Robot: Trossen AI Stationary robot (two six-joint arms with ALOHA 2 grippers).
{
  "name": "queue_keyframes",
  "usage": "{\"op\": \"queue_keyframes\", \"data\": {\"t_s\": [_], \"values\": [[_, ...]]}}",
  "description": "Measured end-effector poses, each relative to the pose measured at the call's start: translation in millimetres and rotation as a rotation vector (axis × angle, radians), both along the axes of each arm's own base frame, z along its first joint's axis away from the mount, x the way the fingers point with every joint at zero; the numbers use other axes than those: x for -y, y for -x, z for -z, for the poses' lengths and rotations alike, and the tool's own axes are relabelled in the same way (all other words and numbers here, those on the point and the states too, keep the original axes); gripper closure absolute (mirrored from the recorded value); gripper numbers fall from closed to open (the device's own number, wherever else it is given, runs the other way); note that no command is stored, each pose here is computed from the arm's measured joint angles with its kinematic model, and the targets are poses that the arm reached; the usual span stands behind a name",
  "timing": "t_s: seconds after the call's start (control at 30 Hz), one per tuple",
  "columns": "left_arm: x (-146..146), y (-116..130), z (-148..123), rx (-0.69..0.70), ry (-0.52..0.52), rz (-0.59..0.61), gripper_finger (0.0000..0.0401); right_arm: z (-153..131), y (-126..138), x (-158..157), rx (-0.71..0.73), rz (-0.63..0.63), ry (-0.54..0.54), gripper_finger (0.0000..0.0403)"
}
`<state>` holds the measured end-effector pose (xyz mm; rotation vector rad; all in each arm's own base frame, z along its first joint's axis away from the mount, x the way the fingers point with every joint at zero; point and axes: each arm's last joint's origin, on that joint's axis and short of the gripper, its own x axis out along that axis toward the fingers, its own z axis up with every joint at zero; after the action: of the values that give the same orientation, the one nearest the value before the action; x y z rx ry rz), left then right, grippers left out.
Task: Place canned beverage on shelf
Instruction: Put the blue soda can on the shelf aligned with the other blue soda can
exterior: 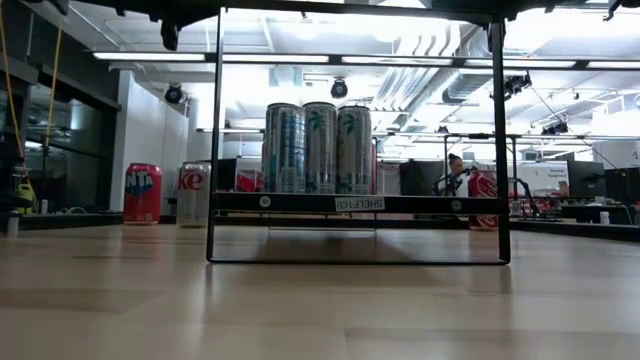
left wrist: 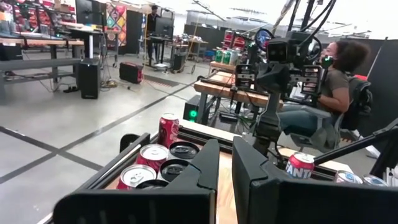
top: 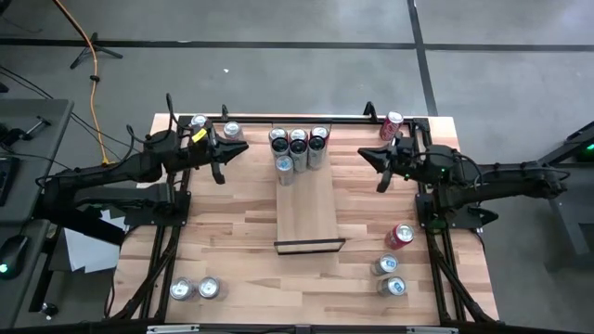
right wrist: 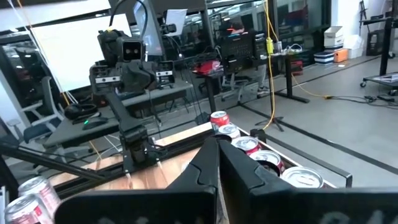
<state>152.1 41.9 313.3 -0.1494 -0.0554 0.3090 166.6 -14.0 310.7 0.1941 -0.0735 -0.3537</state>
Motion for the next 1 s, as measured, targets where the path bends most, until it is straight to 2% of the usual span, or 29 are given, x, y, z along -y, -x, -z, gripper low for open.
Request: {"op": "queue_keyframes", "data": {"t_s": [0.2,0.43,0.57,0.63,0.77,1.0], "values": [[-0.1,0.0,0.1,-0.003,-0.005,-0.003,0.0401,0.3,-0.2,0.1,-0.001,0.001,-0.003,0.0403],[-0.1,0.0,0.5,-0.032,-0.081,-0.006,0.0401,0.3,0.5,1.8,0.007,0.061,-0.024,0.0402],[-0.2,0.1,0.5,-0.031,-0.077,-0.009,0.0401,0.4,1.0,2.9,0.047,0.102,-0.118,0.0399],[-0.3,0.1,0.5,-0.03,-0.075,-0.01,0.0401,1.0,1.0,3.0,0.06,0.102,-0.16,0.0385],[-0.3,0.1,0.5,-0.03,-0.073,-0.01,0.0399,3.1,0.9,2.9,0.065,0.1,-0.221,0.0316],[-1.5,0.5,0.5,-0.031,-0.071,-0.053,0.038,6.3,0.4,1.9,0.063,0.066,-0.31,0.0127]]}}
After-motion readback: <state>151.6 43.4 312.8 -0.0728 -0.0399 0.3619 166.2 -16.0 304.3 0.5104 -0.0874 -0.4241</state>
